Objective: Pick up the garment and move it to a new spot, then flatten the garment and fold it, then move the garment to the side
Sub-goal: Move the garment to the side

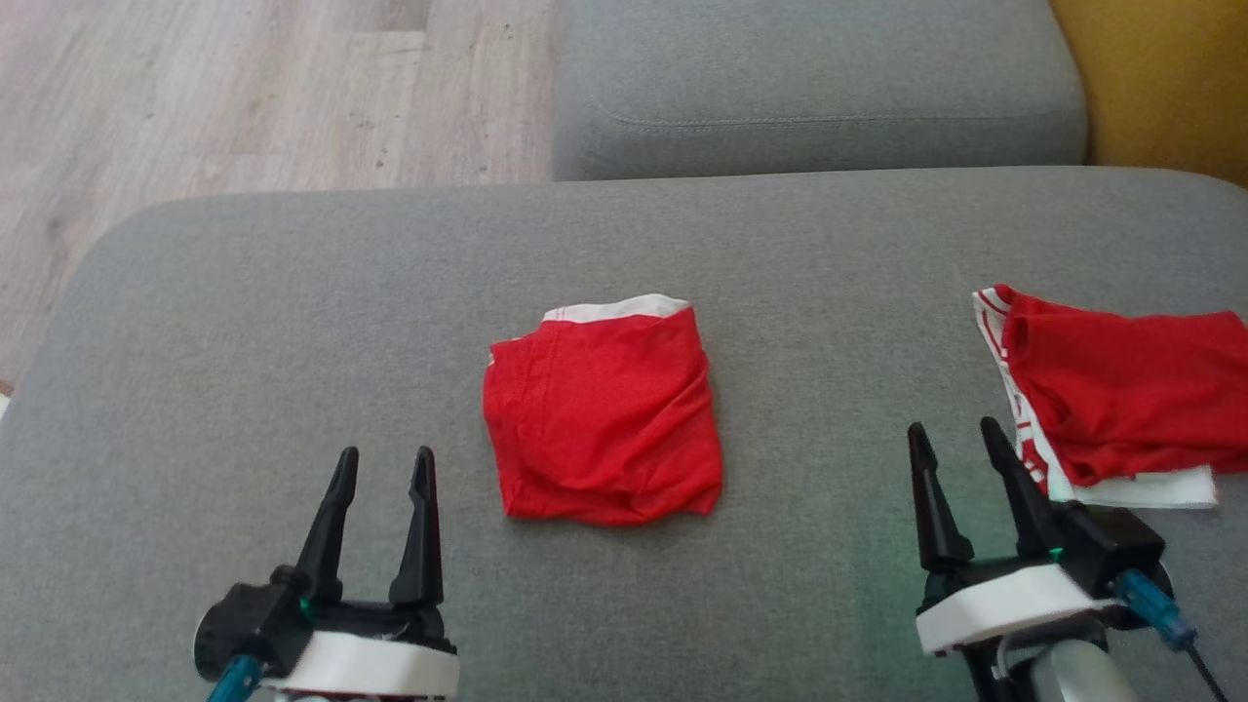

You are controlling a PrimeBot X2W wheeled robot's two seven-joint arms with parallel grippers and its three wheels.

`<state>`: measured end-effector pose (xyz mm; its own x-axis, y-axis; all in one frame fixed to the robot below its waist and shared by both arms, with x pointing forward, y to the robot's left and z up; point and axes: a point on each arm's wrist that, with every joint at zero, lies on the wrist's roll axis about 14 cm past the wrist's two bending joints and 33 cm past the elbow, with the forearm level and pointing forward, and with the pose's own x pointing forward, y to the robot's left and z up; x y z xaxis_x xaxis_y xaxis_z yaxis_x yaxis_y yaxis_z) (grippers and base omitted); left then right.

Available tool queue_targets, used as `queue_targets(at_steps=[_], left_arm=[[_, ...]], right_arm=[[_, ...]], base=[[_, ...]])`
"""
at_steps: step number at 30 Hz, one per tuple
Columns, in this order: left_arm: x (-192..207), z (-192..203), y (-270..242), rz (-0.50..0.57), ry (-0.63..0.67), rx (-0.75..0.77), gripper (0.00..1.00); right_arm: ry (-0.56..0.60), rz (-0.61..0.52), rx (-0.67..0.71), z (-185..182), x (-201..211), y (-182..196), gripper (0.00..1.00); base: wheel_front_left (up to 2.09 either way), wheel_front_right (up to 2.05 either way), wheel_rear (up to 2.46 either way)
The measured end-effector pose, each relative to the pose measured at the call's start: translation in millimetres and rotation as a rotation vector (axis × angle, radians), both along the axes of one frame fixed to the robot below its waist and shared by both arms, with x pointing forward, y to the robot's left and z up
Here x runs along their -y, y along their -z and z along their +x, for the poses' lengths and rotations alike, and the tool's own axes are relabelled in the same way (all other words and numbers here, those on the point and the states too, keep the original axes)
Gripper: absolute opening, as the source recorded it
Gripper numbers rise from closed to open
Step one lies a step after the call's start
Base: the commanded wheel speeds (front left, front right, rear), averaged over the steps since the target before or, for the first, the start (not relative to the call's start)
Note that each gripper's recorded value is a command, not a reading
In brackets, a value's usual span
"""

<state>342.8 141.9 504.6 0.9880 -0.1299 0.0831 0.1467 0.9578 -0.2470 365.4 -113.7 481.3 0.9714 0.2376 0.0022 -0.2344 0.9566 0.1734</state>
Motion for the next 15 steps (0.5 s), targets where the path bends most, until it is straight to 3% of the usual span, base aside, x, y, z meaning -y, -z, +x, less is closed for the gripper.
queue_targets(at_steps=[10, 15], left_arm=[[-5, -3, 7, 0.001, -0.018, -0.025, 1.0], [-12, 2, 9, 0.012, -0.034, -0.03, 1.0]], right_arm=[[-0.061, 0.019, -0.059, 14, -22, 14, 1.0], [-0.128, 0.033, -0.105, 42, -48, 18, 1.0]], base=[[0.0, 0.0, 0.0], [0.0, 0.0, 0.0]])
